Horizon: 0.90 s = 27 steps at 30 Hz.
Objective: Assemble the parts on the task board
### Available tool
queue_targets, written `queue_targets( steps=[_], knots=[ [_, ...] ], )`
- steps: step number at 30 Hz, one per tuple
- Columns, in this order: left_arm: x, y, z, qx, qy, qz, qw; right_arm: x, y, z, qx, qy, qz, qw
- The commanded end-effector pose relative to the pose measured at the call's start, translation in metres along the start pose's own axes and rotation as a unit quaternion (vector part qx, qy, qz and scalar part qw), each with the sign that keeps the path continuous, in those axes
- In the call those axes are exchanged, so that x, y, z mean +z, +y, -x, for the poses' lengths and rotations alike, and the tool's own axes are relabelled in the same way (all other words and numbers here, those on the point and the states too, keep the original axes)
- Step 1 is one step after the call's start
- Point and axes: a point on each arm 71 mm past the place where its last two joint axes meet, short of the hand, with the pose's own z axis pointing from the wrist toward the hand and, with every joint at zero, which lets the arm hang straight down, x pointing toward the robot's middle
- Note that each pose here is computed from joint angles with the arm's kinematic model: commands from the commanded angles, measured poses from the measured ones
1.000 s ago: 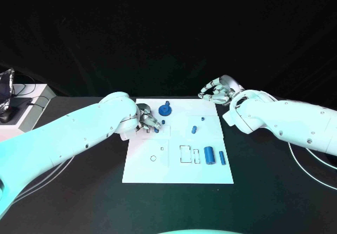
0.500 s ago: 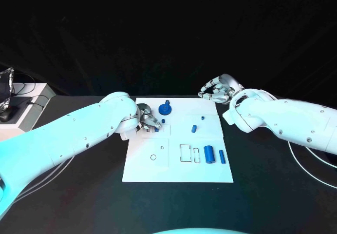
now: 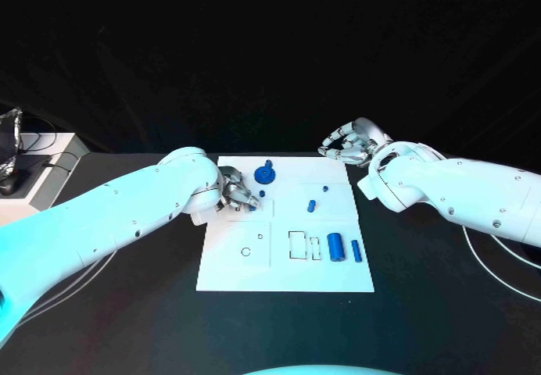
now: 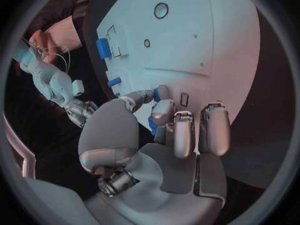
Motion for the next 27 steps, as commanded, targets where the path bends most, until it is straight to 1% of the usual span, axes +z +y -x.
queue_targets(
  steps=[1, 12, 19, 24, 25, 27],
  knots=[
    [-0.0008, -0.0001, -0.0037, 0.006, 0.009, 0.000, 1.000, 0.000, 0.001, 0.000, -0.005, 0.000, 0.009, 1.000],
    [-0.0068, 0.0054, 0.0015, -0.003, -0.006, -0.003, 1.000, 0.000, 0.001, 0.001, -0.005, -0.002, 0.009, 1.000],
    [-0.0126, 0.0050, 0.0097, -0.013, -0.016, -0.011, 1.000, 0.000, 0.000, 0.001, -0.005, -0.003, 0.009, 1.000],
    [-0.0204, 0.0024, 0.0206, -0.036, -0.026, -0.027, 0.999, 0.000, -0.001, 0.002, -0.005, -0.003, 0.008, 1.000],
    [-0.0224, 0.0022, 0.0237, -0.045, -0.028, -0.032, 0.998, 0.000, -0.001, 0.002, -0.005, -0.004, 0.008, 1.000],
    [-0.0269, 0.0031, 0.0330, -0.069, -0.037, -0.042, 0.996, 0.000, -0.002, 0.003, -0.005, -0.005, 0.007, 1.000]
  ],
)
